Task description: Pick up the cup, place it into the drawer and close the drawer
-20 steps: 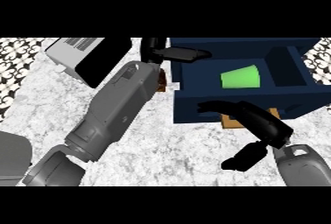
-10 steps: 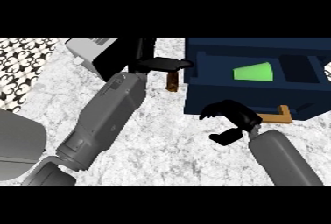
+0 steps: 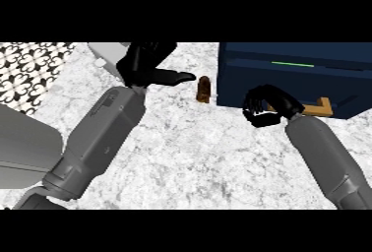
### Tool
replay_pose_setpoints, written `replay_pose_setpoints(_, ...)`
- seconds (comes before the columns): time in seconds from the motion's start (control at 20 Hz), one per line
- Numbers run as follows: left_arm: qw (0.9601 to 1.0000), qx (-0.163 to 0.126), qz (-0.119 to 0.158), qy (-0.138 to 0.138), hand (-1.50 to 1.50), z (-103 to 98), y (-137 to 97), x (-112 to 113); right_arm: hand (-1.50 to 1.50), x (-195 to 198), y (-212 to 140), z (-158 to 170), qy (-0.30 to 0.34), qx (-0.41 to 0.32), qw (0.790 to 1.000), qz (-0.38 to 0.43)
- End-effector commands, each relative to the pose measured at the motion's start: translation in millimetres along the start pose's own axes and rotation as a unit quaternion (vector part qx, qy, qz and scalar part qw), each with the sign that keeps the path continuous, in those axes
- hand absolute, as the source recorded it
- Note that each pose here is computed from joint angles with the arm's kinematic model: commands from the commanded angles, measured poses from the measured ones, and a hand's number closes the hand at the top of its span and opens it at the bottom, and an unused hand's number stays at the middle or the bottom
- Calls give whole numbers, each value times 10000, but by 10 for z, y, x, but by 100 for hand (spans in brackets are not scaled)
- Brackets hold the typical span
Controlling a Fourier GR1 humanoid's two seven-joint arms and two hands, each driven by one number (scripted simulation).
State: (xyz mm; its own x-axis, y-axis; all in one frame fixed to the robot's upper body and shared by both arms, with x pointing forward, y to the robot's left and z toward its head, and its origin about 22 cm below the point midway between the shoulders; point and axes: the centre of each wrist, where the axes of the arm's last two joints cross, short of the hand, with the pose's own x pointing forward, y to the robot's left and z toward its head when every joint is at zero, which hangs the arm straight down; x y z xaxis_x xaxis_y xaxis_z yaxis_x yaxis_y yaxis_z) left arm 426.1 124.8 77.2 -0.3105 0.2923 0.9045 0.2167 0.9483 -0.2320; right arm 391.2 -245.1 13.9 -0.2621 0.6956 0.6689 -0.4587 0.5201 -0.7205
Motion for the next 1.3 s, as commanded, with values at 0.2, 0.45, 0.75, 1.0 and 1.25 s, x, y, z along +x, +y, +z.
replay_pose_setpoints(0.2, 9997, -237, 41, 101, -150, 122, 161, 17, 150, 78, -729, -122, 140, -1125, 9933, -207)
replay_pose_setpoints(0.45, 9997, -202, 128, 91, -150, 219, 281, -36, 150, 97, -1073, -16, 103, -1322, 9904, -397)
replay_pose_setpoints(0.75, 9992, -363, 142, 81, -150, 164, 342, 79, 150, 117, -1265, 80, -37, -1417, 9886, -502)
replay_pose_setpoints(1.0, 9988, -436, 189, 85, -150, 207, 327, 52, 150, 108, -1380, 167, -103, -1362, 9885, -644)
replay_pose_setpoints(1.25, 9987, -429, 242, 156, -150, 270, 376, 6, 150, 126, -1429, 203, -186, -1313, 9886, -714)
